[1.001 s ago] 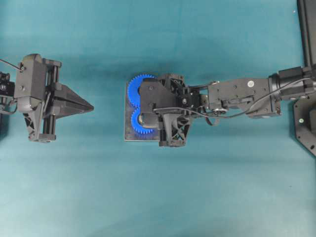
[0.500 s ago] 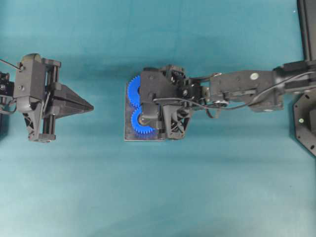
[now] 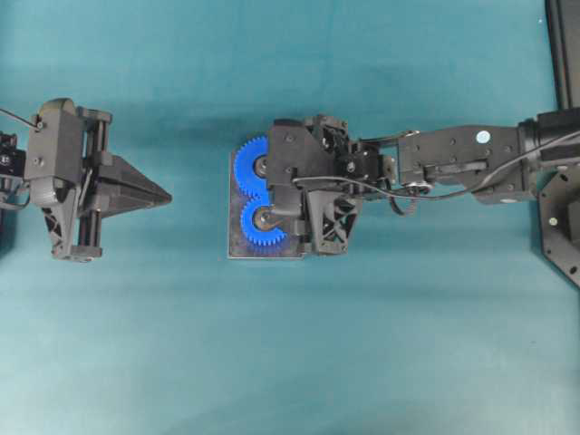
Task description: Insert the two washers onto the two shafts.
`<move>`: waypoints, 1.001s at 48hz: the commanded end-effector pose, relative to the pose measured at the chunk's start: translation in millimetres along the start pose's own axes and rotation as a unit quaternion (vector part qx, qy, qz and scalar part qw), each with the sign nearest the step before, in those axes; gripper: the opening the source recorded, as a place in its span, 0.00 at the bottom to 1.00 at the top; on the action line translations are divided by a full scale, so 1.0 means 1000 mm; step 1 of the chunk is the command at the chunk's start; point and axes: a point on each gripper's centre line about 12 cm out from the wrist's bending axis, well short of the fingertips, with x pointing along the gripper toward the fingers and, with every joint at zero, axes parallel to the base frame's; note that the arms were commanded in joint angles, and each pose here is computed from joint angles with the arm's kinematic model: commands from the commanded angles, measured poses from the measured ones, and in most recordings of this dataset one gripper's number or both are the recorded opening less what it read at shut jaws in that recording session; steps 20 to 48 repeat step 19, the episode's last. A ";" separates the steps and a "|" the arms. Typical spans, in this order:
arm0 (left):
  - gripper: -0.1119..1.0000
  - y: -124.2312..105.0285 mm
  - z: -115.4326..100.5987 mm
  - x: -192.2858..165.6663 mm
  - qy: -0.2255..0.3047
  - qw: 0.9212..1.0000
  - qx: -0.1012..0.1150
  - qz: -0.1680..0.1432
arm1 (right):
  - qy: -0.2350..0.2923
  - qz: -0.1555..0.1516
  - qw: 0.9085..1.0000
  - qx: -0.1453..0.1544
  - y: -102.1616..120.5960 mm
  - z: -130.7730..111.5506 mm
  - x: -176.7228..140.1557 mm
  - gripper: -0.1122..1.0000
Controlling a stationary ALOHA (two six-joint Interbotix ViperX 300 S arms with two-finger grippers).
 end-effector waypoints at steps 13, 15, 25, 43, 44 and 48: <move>0.10 -0.001 0.008 -0.002 -0.015 1.000 0.003 -0.002 | -0.033 -0.001 0.999 -0.004 -0.001 0.007 -0.030 0.77; 0.10 -0.001 0.007 -0.002 -0.014 1.000 0.003 -0.002 | -0.035 -0.001 0.999 -0.003 -0.002 0.006 -0.034 0.77; 0.10 -0.002 0.007 -0.002 -0.014 1.000 0.004 -0.002 | -0.038 -0.001 0.999 -0.003 -0.002 0.003 -0.040 0.76; 0.10 -0.002 0.007 -0.002 -0.014 1.000 0.004 -0.002 | -0.038 -0.001 0.999 -0.003 -0.002 0.003 -0.040 0.76; 0.10 -0.002 0.007 -0.002 -0.014 1.000 0.004 -0.002 | -0.038 -0.001 0.999 -0.003 -0.002 0.003 -0.040 0.76; 0.10 -0.002 0.007 -0.002 -0.014 1.000 0.004 -0.002 | -0.038 -0.001 0.999 -0.003 -0.002 0.003 -0.040 0.76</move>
